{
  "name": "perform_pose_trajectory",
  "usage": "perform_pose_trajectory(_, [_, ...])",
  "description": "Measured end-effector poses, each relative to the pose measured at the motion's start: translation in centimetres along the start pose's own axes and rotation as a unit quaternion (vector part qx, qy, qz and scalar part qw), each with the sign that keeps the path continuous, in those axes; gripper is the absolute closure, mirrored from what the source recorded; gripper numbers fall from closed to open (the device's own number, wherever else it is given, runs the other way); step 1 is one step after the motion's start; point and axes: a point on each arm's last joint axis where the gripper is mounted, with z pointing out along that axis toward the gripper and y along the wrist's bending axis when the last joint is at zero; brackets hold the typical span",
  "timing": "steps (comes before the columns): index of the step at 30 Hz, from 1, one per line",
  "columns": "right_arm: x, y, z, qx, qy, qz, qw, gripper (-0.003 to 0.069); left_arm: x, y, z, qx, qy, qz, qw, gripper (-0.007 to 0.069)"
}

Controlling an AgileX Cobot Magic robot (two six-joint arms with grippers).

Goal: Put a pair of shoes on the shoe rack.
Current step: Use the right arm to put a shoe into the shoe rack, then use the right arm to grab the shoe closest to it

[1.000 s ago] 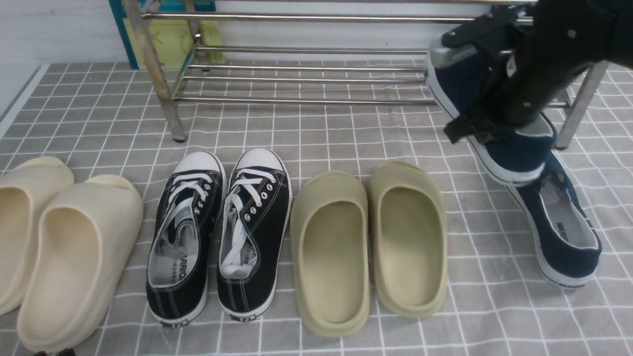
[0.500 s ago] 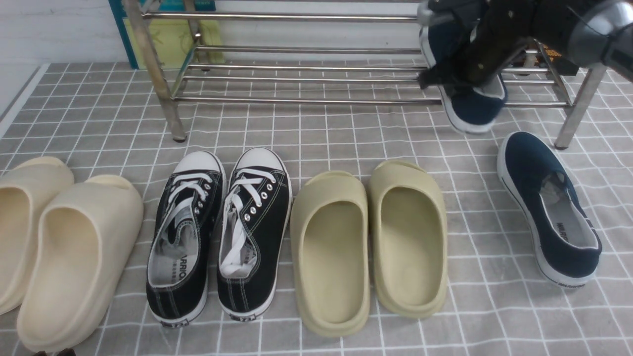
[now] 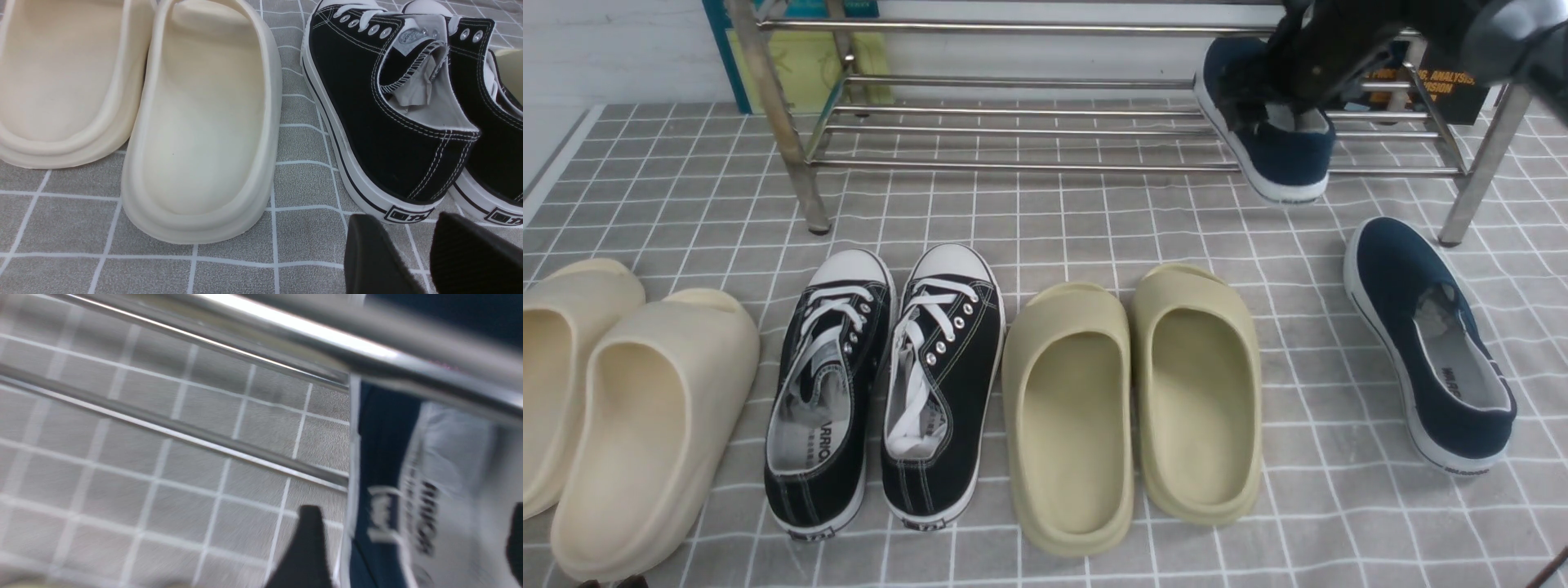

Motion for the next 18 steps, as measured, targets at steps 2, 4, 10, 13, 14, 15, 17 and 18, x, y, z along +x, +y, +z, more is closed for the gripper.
perform_pose_trajectory(2, [-0.6,0.1,-2.1,-0.003,-0.012,0.002,1.000,-0.0010,0.0,0.0,0.0,0.000,0.000,0.000,1.000,0.0386])
perform_pose_trajectory(4, [-1.8,0.0,-7.8,0.003,-0.048,-0.003,0.999,-0.0022,0.0,0.0,0.0,0.000,0.000,0.000,1.000,0.0386])
perform_pose_trajectory(10, [-1.1,-1.0,-17.6,0.061,-0.059,0.032,0.996,0.0041,0.0,0.0,0.0,0.000,0.000,0.000,1.000,0.0386])
perform_pose_trajectory(13, [1.4,-1.7,-16.9,0.103,0.001,0.064,0.993,0.0064,0.0,0.0,0.0,0.000,0.000,0.000,1.000,0.0386])
perform_pose_trajectory(14, [2.6,-2.0,-15.8,0.118,0.029,0.071,0.990,0.0067,0.0,0.0,0.0,0.000,0.000,0.000,1.000,0.0386])
perform_pose_trajectory(15, [3.7,-2.2,-14.7,0.130,0.057,0.077,0.987,0.0068,0.0,0.0,0.0,0.000,0.000,0.000,1.000,0.0386])
perform_pose_trajectory(17, [7.2,-2.4,-11.5,0.146,0.135,0.075,0.977,0.0069,0.0,0.0,0.0,0.000,0.000,0.000,1.000,0.0386])
perform_pose_trajectory(18, [9.1,-2.4,-9.9,0.148,0.173,0.074,0.971,0.0070,0.0,0.0,0.0,0.000,0.000,0.000,1.000,0.0386])
